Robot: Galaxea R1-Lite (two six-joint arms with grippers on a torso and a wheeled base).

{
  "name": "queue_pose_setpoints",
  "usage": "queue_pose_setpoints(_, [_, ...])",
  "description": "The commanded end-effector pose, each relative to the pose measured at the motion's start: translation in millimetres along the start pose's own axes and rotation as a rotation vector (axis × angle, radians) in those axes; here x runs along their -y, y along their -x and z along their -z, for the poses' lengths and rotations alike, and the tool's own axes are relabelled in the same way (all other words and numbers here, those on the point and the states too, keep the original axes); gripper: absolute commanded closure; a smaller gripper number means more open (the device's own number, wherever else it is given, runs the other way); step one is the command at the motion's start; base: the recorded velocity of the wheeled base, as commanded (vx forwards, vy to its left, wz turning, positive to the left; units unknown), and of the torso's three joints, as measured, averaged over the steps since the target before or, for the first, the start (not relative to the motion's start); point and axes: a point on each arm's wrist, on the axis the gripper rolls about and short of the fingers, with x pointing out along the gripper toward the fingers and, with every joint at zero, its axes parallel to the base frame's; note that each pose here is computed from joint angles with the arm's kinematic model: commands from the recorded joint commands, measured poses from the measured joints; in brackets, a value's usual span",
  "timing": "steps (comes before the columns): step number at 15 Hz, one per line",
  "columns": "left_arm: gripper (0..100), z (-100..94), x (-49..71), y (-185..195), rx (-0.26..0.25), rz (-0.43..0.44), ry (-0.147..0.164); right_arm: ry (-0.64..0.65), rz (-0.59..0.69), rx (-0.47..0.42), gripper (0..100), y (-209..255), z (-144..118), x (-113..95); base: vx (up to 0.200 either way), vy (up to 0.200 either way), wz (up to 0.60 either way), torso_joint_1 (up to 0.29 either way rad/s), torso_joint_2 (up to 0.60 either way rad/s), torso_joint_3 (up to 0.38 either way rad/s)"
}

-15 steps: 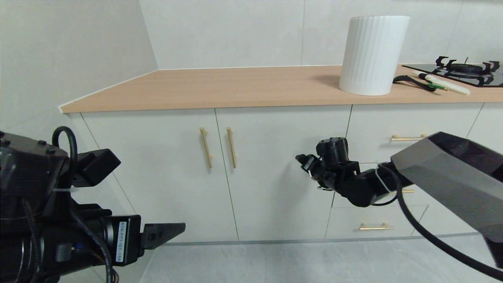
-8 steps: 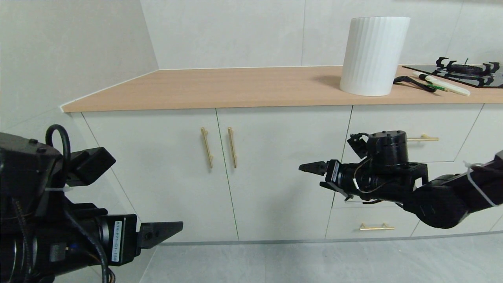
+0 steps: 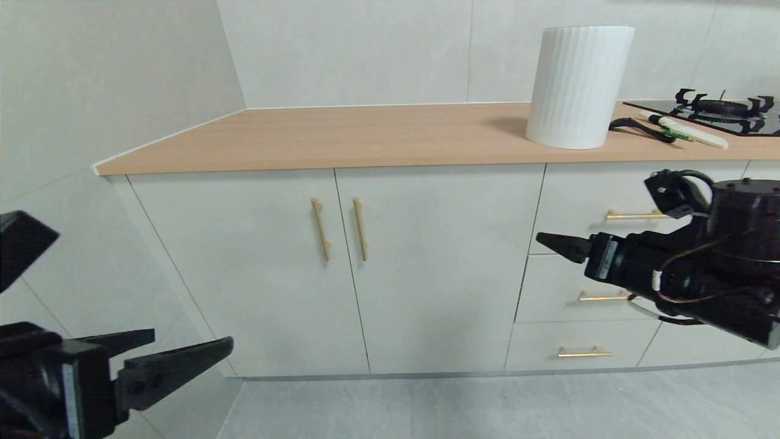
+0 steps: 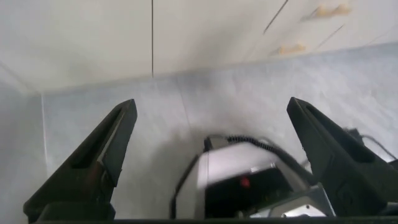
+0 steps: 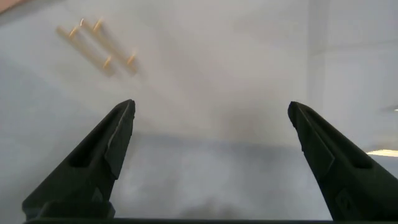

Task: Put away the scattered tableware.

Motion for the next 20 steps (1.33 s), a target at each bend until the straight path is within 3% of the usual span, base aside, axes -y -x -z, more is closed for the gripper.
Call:
queue_pose_setpoints(1, [0,20.4,-17.2,47.6,0.178,0.017,-0.035,0.075,0.025,0.186,0,75.4,-17.2,-0.7,0.0,0.0,0.0,0.0,0.0,0.0])
queue_pose_setpoints(5, [0,48.2,-31.9,95.5,0.396,-0.043,-0.063,0.154,0.125,0.364,0,161.0,-25.8,15.1,0.0,0.0,0.0,0.0,0.0,0.0])
queue_pose_setpoints(6, [0,50.4,-32.5,99.7,0.417,-0.049,-0.067,0.159,0.133,0.382,0,169.3,-25.5,15.7,0.0,0.0,0.0,0.0,0.0,0.0])
queue_pose_setpoints(7, [0,58.9,-33.8,114.1,0.494,-0.085,-0.082,0.192,0.172,0.44,0,204.0,-20.1,16.5,0.0,0.0,0.0,0.0,0.0,0.0])
queue_pose_setpoints(9, [0,70.0,-33.6,127.1,0.566,-0.14,-0.094,0.272,0.219,0.483,0,248.6,-1.9,16.1,0.0,0.0,0.0,0.0,0.0,0.0])
queue_pose_setpoints(11, [0,78.9,-32.6,135.7,0.618,-0.189,-0.126,0.301,0.262,0.513,0,272.0,10.5,15.1,0.0,0.0,0.0,0.0,0.0,0.0])
queue_pose_setpoints(14, [0,105.6,-30.1,151.9,0.726,-0.272,-0.199,0.333,0.333,0.602,0,302.6,32.6,11.0,0.0,0.0,0.0,0.0,0.0,0.0])
queue_pose_setpoints(15, [0,115.1,-29.4,156.4,0.763,-0.282,-0.204,0.349,0.353,0.623,0,312.3,44.0,10.2,0.0,0.0,0.0,0.0,0.0,0.0])
queue_pose_setpoints(16, [0,120.6,-29.3,157.4,0.777,-0.293,-0.199,0.352,0.368,0.629,0,319.0,54.5,10.1,0.0,0.0,0.0,0.0,0.0,0.0])
queue_pose_setpoints(18, [0,121.2,-29.1,156.4,0.788,-0.317,-0.14,0.376,0.388,0.645,0,329.8,73.7,10.8,0.0,0.0,0.0,0.0,0.0,0.0])
queue_pose_setpoints(20, [0,122.7,-26.6,154.0,0.786,-0.357,-0.134,0.379,0.409,0.635,0,326.9,83.0,13.8,0.0,0.0,0.0,0.0,0.0,0.0])
